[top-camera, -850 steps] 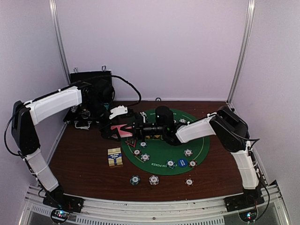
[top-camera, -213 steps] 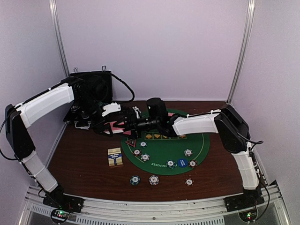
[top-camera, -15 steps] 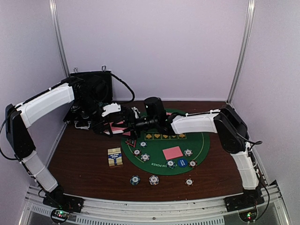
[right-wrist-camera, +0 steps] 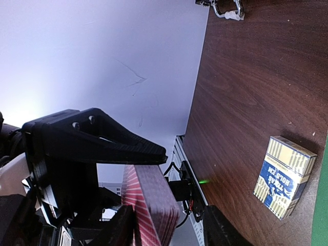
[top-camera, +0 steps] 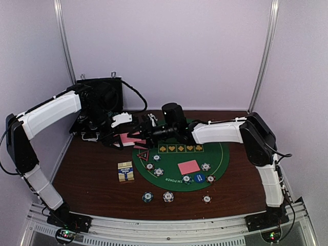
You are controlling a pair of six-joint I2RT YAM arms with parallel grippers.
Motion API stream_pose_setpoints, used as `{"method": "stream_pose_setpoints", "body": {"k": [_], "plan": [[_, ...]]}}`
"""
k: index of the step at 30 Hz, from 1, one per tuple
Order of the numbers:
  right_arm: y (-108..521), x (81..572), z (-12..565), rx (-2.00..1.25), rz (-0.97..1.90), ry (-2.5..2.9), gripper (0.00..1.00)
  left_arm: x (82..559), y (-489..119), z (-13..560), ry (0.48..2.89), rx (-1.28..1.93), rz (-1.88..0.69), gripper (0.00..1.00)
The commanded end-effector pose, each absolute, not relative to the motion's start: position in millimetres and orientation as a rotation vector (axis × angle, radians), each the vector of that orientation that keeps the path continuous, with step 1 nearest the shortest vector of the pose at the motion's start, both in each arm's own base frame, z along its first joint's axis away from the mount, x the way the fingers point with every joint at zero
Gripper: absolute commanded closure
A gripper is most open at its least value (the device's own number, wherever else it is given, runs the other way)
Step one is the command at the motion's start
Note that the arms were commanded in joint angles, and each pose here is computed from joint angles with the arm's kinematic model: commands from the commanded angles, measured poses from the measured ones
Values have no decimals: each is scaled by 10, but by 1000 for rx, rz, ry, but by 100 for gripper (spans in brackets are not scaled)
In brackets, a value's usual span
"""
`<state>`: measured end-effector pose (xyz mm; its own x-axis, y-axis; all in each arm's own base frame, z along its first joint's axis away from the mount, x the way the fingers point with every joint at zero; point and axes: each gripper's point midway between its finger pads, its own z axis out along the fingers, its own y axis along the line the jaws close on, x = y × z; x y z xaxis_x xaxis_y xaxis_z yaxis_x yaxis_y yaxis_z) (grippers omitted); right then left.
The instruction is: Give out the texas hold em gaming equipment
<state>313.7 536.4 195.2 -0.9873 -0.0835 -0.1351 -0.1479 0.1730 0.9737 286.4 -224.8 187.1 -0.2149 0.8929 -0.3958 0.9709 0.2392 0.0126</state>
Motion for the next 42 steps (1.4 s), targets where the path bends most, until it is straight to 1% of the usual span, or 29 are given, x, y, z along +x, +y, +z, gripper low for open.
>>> {"method": "stream_pose_setpoints", "body": {"k": [1,4,15,20,25,29,37,42], "plan": [[5181,3182,1997,-213,1925,2395,58,2918,-2273,2017,2143,1703,-334,100],[5125,3183,2048,-214,1920,2388,63,2922,-2272,2011,2144,1704,-331,100],[5038,3153,2219,-202,1963,2354,76,2925,-2261,1994,2148,1708,-323,100],[4992,3172,2327,-180,2000,2320,86,2916,-2246,1970,2153,1715,-317,100],[4833,3261,2351,-159,1971,2317,91,2918,-2237,1966,2152,1718,-309,100],[4686,3386,2320,-123,1945,2321,99,2921,-2224,1975,2151,1716,-300,100],[4512,3634,2172,-83,1862,2367,100,2921,-2193,1991,2149,1714,-281,100],[4530,3849,1978,-68,1808,2393,100,2915,-2198,2005,2143,1714,-286,100]]}}
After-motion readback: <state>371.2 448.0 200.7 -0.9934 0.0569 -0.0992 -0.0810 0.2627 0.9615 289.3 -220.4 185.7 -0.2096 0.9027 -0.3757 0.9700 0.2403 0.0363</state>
